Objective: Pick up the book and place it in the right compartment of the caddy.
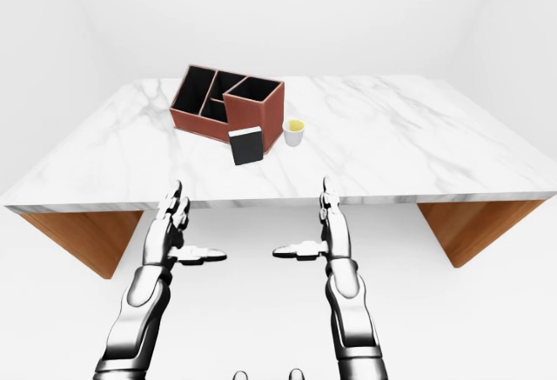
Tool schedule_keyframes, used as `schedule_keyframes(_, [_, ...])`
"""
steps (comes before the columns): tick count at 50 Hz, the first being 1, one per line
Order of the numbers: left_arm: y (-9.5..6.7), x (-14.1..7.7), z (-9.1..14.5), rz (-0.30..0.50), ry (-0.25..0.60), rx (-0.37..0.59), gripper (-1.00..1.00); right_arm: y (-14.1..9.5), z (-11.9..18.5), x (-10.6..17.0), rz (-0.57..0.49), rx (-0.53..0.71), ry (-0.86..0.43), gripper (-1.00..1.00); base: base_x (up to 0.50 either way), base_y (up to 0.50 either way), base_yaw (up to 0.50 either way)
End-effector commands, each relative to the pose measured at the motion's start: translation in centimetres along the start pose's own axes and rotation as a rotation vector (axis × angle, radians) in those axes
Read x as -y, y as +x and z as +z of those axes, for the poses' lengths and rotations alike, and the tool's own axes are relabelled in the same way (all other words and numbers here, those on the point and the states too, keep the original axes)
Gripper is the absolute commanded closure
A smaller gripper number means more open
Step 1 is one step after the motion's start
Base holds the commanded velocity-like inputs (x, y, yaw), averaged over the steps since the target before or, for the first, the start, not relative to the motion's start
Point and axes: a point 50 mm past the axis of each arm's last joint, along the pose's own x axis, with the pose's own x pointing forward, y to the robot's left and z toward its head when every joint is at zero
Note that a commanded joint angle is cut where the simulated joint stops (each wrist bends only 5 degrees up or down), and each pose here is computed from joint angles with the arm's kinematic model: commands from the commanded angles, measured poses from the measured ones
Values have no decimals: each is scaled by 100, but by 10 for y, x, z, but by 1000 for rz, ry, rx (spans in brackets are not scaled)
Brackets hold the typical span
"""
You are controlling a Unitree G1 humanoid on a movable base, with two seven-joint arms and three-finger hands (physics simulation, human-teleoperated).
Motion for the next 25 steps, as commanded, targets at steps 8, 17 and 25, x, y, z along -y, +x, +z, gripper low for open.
schedule_keyframes(8, [-3,-5,-5,-50,60,-43,-100,10,-10,1,20,-8,-72,-100,0,0,0])
schedule_keyframes(17, [2,-10,8,-22,81,37,-100,13,-6,3,25,6,-75,-100,0,0,0])
schedule_keyframes(25, [5,-13,12,-17,77,62,-100,13,3,3,35,38,-81,-100,0,0,0])
